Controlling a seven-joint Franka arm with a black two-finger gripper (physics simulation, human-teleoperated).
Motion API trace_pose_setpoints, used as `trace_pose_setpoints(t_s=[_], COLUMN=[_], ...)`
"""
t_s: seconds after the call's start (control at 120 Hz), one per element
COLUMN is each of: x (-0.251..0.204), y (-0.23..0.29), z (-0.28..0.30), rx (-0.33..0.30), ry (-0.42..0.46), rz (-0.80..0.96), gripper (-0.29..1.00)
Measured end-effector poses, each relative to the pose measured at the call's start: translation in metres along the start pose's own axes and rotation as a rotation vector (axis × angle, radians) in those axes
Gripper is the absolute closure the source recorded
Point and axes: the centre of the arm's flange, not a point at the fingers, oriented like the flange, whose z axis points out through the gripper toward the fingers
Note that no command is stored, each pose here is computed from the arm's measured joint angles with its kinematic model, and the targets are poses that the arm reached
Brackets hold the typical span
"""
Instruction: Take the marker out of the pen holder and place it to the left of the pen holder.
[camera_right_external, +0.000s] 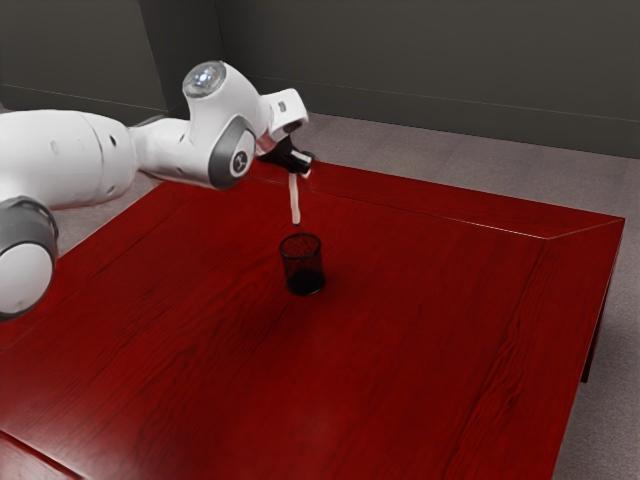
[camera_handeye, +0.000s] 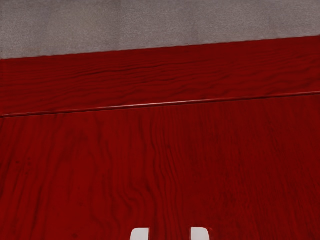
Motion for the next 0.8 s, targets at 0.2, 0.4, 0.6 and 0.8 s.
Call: trace_pose_setpoints(t_s=[0.2,0.4,0.6,0.8], x=[-0.023,-0.061,-0.058,-0.067], y=[-0.074,-0.117,-0.120,-0.124], z=[0.022,0.074,0.100,0.118], rx=[0.094,0.095,0.087,0.079], ry=[-0.137,-0.301,-0.328,-0.355], rz=[0.023,0.040,0.093,0.123], gripper=[0.75,0.75,0.75,0.75])
